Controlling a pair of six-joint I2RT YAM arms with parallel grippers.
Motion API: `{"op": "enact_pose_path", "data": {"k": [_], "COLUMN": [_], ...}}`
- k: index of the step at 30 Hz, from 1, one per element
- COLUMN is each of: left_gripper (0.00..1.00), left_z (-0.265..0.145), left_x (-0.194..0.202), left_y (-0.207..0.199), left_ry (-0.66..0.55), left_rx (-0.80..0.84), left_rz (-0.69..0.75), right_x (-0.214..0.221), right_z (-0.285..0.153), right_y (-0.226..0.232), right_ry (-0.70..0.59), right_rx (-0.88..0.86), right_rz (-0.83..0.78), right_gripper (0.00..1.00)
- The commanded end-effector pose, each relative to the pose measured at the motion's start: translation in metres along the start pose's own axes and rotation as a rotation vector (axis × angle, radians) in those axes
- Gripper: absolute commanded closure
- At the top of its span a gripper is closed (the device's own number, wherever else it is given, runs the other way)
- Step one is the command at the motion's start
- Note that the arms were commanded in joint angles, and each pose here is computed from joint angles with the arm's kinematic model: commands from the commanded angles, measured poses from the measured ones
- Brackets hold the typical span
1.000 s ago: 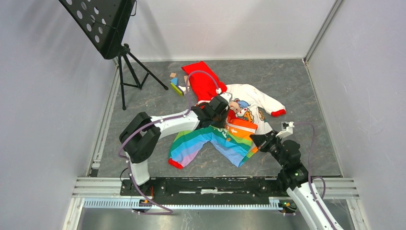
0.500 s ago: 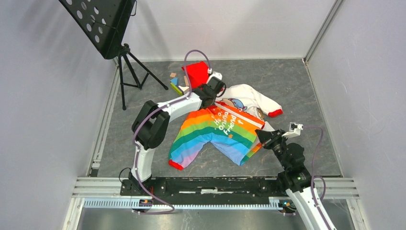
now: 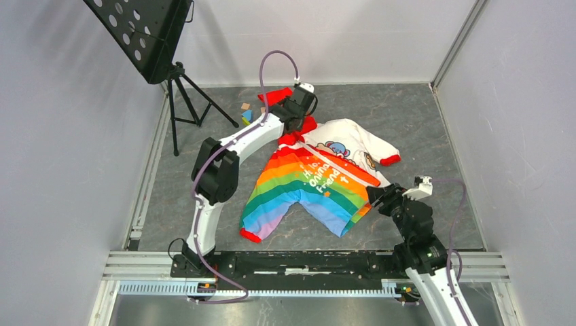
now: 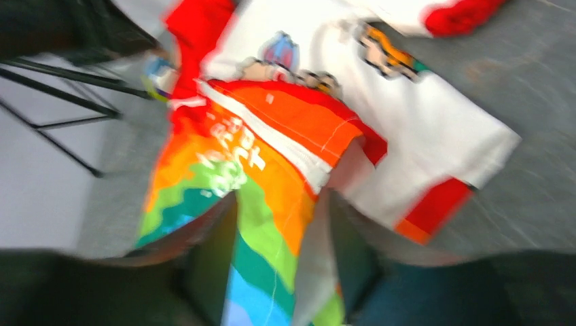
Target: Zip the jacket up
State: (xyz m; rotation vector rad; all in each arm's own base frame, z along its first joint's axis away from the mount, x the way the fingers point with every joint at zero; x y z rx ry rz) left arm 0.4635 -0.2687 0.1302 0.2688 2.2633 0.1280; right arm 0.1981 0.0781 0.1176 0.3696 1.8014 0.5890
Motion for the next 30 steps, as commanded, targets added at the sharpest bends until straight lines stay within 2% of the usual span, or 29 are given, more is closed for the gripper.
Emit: {"op": "enact_pose_path", "data": {"k": [1,6,7,8,12,15,20,23,26,30], "left_gripper": [0.42,0.25,0.02,0.00,0.00,0.00,0.00,0.00,0.00,0.00], "left_z": [-0.081,-0.189,-0.210,-0.232,-0.312,-0.372,-0.478,-0.530,-0.560,-0.565], "left_x": [-0.046,-0.076,-0.080,-0.085,-0.094,-0.099,-0.107,-0.106,-0.101,-0.091], "left_y": [-0.012,-0.033,-0.035,-0.032,-0.011,0.015,0.063,0.103,0.142,0.172], "left_ry": [-0.048,-0.108,-0.118,-0.134,-0.223,-0.346,-0.637,-0.845,-1.015,-1.111], "left_rx": [0.213,0.636,0.711,0.764,0.912,0.982,1.094,1.051,0.953,0.821], "left_rz": [-0.103,-0.169,-0.170,-0.178,-0.179,-0.164,-0.138,-0.154,-0.194,-0.247], "right_x": [-0.012,-0.102,-0.119,-0.140,-0.219,-0.269,-0.325,-0.341,-0.343,-0.337], "right_z": [-0.036,-0.066,-0.071,-0.079,-0.113,-0.139,-0.176,-0.192,-0.197,-0.193], "right_y": [-0.038,0.018,0.026,0.036,0.071,0.095,0.124,0.126,0.130,0.132], "right_ry": [0.105,-0.046,-0.062,-0.087,-0.208,-0.301,-0.460,-0.520,-0.558,-0.573], "right_rx": [0.277,0.191,0.191,0.197,0.217,0.223,0.212,0.238,0.210,0.174], "right_rz": [-0.209,-0.304,-0.343,-0.373,-0.523,-0.603,-0.675,-0.648,-0.638,-0.622], "right_gripper": [0.24,0.02,0.02,0.02,0.02,0.02,0.02,0.02,0.02,0.02]}}
Point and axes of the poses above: each gripper's point midway between its finger pads, its own z axis out along the fingers, its own y axis along the line the jaws close on, x = y × z, the point moved 2 cm from there along -z, back along the fingers, and after that the axes turned 6 degrees about -z, right-handed, at the moved point
